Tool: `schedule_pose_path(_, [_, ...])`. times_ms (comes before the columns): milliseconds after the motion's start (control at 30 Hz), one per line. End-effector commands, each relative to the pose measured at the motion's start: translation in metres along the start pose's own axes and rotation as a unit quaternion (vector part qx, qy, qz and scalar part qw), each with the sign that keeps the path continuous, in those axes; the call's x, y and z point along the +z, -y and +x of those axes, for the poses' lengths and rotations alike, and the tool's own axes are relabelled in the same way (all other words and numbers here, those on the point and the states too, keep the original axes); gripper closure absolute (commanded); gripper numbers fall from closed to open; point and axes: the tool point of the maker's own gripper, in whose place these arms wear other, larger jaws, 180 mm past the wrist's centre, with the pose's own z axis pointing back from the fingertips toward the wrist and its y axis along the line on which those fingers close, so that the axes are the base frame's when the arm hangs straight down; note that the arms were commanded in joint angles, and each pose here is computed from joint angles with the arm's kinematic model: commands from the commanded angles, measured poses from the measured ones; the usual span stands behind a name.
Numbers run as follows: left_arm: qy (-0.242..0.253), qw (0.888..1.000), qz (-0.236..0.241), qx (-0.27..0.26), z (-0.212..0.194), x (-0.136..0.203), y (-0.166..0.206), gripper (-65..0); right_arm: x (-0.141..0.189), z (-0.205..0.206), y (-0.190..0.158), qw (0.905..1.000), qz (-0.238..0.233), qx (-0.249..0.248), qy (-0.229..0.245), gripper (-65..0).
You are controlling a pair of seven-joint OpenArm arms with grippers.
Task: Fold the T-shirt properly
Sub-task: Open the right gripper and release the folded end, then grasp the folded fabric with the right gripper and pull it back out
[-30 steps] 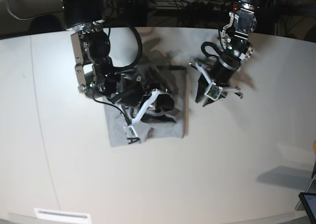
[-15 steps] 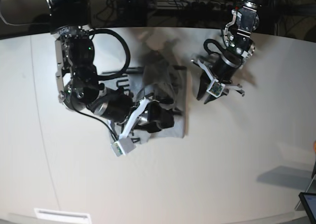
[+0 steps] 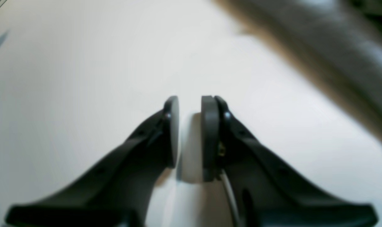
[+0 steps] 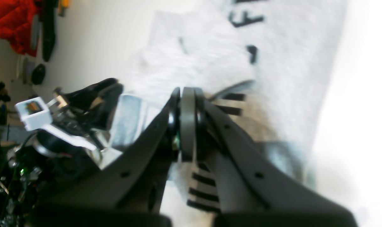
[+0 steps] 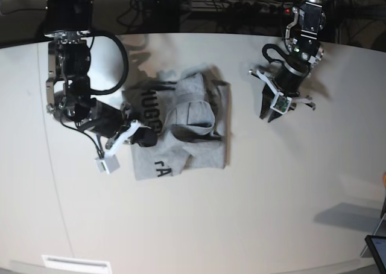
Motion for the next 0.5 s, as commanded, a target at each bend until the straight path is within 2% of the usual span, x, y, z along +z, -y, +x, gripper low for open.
schedule_pose_path(0, [-0.057, 0.998, 0.003, -0.015, -0.025, 0.006, -0.004, -10.6, 0.000, 0.014, -0.008, 0.9997, 0.015, 0.007, 0.018, 0.0])
schedule_pose_path(200, [-0.060, 0.998, 0.015, -0.015, -0.027, 0.013, -0.013, -10.6, -0.012, 0.008, 0.003, 0.9998, 0.011, -0.016, 0.002, 0.0])
schedule_pose_path(300, [-0.060, 0.998, 0.013, -0.015, -0.027, 0.015, -0.011, -10.6, -0.017, 0.009, -0.006, 0.9995, 0.021, -0.021, 0.004, 0.0])
schedule_pose_path(467, [-0.059, 0.998, 0.013, -0.014, -0.027, 0.015, -0.010, -10.6, -0.030, 0.006, -0.030, 0.9989, 0.045, 0.001, -0.014, 0.0])
